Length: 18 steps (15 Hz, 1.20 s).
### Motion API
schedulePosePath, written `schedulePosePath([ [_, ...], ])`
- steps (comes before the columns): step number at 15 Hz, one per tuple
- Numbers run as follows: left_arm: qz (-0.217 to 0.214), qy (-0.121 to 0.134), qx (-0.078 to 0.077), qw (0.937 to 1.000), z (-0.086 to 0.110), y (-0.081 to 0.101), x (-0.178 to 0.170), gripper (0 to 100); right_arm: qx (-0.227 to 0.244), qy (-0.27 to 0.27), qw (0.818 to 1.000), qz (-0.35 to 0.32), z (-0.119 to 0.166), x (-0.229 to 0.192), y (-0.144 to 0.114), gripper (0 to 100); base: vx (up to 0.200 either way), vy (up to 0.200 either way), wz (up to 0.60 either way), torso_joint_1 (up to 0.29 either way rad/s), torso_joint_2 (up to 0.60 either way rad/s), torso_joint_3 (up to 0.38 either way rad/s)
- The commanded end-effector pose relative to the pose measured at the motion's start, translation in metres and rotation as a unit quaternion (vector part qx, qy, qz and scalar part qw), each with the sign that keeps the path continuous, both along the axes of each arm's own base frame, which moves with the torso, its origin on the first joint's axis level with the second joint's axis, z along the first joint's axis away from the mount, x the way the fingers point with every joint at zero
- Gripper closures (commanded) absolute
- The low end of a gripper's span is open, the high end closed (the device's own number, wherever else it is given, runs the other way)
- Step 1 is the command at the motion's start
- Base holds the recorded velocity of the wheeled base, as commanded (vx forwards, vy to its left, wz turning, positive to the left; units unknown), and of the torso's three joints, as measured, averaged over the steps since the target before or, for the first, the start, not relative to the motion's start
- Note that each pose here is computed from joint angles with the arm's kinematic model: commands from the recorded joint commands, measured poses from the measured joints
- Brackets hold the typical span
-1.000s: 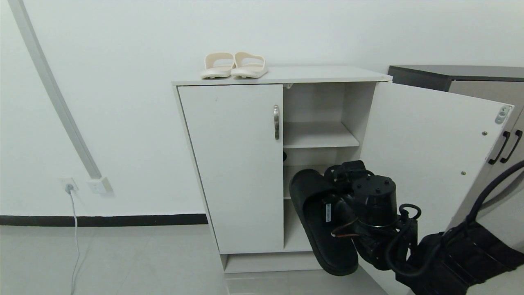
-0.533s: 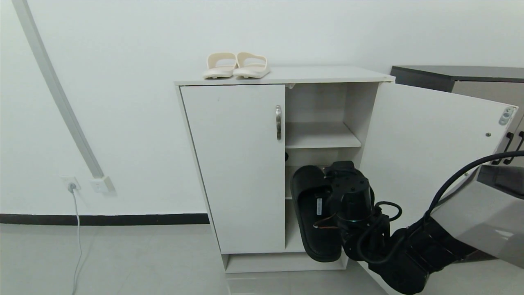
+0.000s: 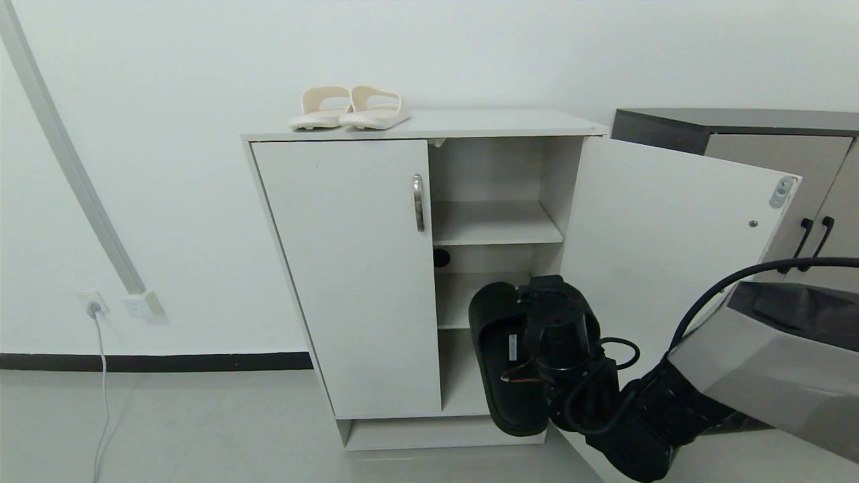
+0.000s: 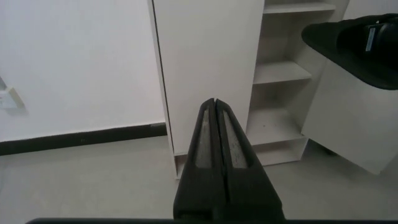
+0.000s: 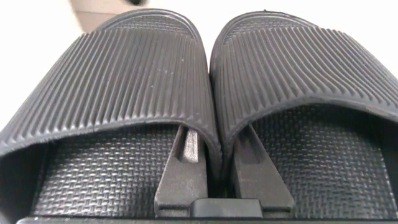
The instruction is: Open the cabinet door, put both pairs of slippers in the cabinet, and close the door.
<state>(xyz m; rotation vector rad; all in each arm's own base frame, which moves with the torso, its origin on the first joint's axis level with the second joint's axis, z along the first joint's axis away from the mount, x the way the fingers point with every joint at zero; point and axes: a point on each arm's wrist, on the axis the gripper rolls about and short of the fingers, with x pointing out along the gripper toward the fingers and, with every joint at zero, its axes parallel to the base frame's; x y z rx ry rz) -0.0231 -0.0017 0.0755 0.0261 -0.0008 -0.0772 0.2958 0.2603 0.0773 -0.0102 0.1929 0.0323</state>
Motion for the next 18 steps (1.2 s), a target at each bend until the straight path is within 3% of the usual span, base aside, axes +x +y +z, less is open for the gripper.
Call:
schedulePosePath([
  [1,0.000,0.001,0.000,1.0000,0.000,0.000,0.000,100,-0.004,0.003,1.000,0.001,-0.009,0.006,0.006,100,0.000,0.000,0.00,0.000,0.00,0.000],
  [18,0.000,0.001,0.001,1.0000,0.000,0.000,0.000,100,-0.004,0.002,1.000,0.002,-0.022,0.020,0.017,100,0.000,0.000,0.00,0.000,0.00,-0.018],
])
